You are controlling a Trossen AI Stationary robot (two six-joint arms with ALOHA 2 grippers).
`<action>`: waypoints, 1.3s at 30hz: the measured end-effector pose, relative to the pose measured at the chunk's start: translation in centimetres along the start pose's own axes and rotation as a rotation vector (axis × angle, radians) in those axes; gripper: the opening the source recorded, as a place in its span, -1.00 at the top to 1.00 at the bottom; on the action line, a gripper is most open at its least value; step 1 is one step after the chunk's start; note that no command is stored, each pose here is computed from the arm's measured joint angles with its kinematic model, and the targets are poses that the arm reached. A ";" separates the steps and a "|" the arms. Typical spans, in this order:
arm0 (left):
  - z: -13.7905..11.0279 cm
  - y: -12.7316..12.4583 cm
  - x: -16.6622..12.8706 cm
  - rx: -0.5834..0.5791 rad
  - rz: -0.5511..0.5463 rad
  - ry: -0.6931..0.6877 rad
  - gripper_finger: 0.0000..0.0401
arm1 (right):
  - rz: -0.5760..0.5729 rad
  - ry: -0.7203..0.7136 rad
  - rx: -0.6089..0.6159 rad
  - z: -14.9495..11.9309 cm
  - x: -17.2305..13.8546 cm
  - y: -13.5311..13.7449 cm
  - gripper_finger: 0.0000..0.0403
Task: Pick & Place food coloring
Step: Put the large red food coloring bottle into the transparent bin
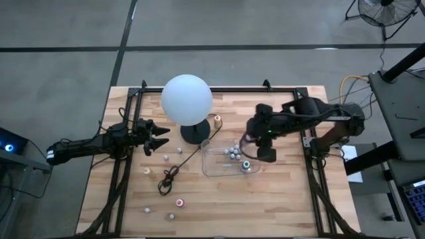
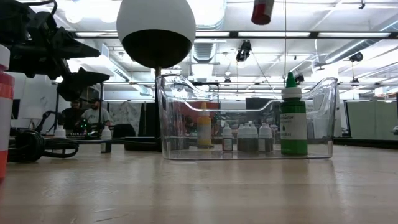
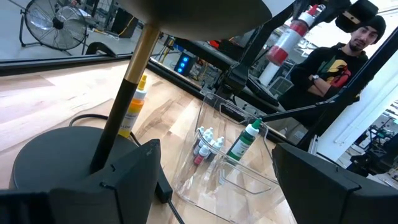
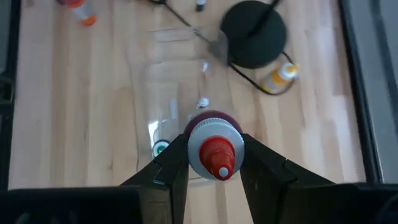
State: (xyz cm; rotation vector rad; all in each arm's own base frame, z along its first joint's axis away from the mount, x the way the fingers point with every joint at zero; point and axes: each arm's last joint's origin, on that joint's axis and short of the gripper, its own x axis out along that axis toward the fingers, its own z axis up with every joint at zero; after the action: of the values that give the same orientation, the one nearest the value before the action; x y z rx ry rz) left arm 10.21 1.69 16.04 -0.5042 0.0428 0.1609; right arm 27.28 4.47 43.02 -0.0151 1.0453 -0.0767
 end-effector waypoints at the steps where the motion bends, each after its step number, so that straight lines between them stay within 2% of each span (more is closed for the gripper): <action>1: 0.0 0.0 0.0 0.000 0.000 0.000 -0.39 | 0.020 0.008 -0.025 0.3 0.3 0.2 0.47; 5: 0.0 0.0 0.0 0.000 0.000 0.000 -0.39 | 0.088 0.036 -0.110 1.0 1.1 0.6 0.47; 11: 0.0 0.0 0.0 0.000 0.000 0.000 -0.39 | 0.092 0.091 -0.207 1.2 3.1 0.8 0.47; 17: 0.0 0.0 0.0 0.000 0.000 0.000 -0.39 | 0.108 0.119 -0.236 1.2 5.3 0.9 0.47; 21: 0.0 0.0 0.0 0.000 0.000 0.000 -0.39 | 0.173 0.116 -0.228 1.1 7.2 1.0 0.47; 39: 0.0 0.0 0.0 0.000 0.000 0.000 -0.39 | 0.176 0.152 -0.216 -0.8 13.0 1.5 0.47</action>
State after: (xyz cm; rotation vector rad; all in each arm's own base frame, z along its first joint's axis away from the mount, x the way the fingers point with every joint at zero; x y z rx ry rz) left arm 10.21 1.69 16.04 -0.5043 0.0429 0.1609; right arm 33.12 5.05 31.31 -0.1142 1.1993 0.1974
